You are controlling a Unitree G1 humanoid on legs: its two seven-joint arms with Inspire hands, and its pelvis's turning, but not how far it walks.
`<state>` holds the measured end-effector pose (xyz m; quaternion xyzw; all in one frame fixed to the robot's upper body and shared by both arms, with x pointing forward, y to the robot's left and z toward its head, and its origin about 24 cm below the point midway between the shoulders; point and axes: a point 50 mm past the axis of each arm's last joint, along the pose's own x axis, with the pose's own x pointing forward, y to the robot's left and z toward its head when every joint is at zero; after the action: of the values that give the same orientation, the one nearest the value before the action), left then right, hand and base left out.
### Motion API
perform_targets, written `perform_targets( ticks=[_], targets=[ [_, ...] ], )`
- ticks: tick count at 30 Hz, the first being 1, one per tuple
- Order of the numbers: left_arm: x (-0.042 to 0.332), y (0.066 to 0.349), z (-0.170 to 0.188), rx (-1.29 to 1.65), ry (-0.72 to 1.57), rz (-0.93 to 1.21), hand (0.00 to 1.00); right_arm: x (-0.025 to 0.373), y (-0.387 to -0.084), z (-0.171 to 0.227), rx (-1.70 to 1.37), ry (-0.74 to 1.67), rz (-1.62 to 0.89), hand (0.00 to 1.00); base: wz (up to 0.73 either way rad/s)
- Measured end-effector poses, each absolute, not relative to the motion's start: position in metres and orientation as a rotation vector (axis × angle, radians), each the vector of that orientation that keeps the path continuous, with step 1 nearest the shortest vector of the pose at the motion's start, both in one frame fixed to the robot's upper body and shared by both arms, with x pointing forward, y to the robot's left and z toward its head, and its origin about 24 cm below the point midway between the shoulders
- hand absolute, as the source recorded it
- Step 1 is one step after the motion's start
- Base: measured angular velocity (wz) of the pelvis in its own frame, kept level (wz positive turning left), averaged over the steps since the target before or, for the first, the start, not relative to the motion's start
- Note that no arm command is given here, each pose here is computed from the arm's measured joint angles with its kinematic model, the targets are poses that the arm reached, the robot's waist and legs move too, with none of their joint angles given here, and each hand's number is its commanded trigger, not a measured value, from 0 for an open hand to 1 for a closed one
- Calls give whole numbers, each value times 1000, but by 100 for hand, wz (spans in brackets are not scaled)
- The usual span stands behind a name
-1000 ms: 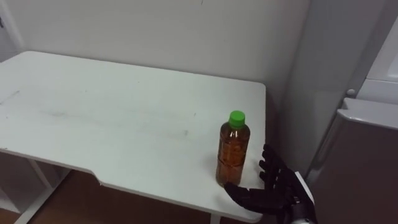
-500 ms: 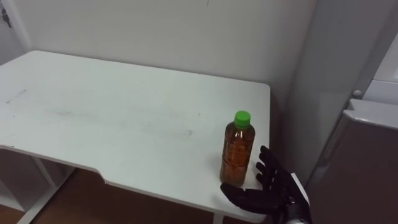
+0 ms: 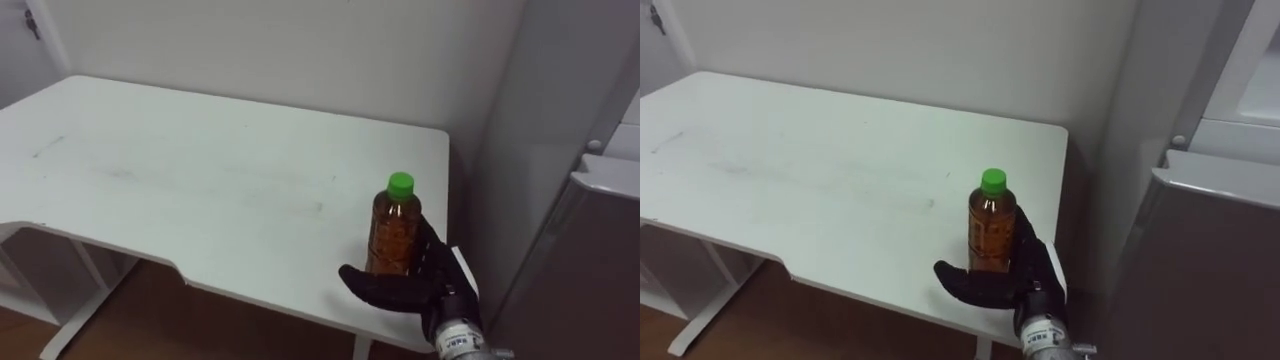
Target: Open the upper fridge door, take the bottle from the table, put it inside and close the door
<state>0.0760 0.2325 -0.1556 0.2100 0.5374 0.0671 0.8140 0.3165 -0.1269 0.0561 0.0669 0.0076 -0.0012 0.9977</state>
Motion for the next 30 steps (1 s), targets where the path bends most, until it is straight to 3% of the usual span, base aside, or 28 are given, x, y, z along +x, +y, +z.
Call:
perform_targets(
  ticks=[30],
  targets=[
    [69, 235, -158, 458, 1195, 148, 0, 323, -125, 61, 120, 17, -87, 0, 0]
  ],
)
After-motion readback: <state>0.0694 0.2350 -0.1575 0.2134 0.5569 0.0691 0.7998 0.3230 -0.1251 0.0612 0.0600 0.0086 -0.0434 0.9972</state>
